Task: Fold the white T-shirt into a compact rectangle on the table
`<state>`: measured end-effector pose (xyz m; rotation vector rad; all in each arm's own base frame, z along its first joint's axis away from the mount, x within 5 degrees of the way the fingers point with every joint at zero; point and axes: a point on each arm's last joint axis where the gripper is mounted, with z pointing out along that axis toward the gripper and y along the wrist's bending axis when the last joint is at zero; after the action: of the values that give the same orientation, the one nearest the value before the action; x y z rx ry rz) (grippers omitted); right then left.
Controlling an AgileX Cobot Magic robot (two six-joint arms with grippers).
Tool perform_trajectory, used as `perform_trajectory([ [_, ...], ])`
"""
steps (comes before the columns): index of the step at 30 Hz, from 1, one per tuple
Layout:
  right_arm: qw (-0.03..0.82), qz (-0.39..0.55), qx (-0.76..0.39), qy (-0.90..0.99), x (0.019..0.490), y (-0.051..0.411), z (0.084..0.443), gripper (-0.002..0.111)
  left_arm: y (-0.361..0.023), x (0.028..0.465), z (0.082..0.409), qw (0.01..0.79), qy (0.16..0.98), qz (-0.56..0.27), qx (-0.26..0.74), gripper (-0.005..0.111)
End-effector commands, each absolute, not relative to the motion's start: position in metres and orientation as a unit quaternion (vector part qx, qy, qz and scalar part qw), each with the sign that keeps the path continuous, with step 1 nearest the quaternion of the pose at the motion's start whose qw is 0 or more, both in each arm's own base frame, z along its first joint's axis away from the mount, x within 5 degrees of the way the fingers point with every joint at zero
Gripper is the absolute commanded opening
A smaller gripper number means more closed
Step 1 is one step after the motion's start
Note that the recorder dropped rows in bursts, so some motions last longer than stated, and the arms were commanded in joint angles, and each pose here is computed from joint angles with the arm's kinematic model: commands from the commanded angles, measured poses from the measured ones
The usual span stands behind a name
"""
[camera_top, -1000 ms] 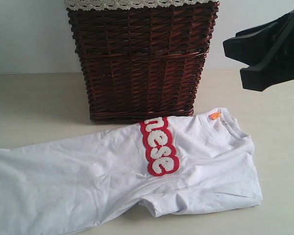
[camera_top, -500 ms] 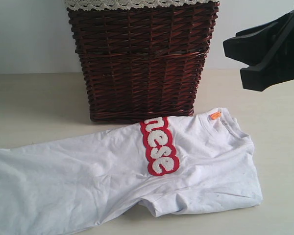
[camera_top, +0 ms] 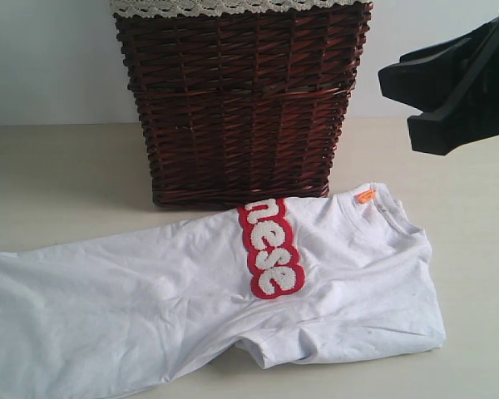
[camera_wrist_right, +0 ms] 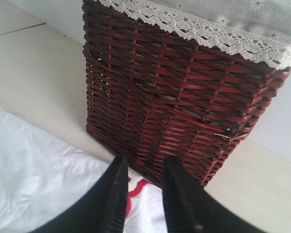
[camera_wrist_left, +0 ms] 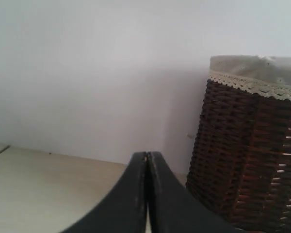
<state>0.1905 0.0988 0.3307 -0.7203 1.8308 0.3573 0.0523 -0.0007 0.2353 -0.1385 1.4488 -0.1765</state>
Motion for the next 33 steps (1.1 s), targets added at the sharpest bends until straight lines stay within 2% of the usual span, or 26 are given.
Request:
perform_trajectory([
  [1,0.545,0.151,-0.302,0.767,0.190,0.099,0.334,0.026,0.000,0.054,0.225,0.775,0.625,-0.079,-0.060,0.000],
  [7,0.546,0.151,-0.302,0.767,0.190,0.099,0.334,0.026,0.000,0.056,0.209,0.720,0.694,-0.025,-0.019,0.000],
  [13,0.545,0.151,-0.302,0.767,0.190,0.099,0.334,0.026,0.000,0.053,0.181,0.604,0.797,0.010,0.013,0.000],
  [33,0.553,0.153,-0.289,0.766,0.192,0.098,0.336,0.026,0.000,0.053,0.181,0.605,0.796,0.010,0.013,0.000],
])
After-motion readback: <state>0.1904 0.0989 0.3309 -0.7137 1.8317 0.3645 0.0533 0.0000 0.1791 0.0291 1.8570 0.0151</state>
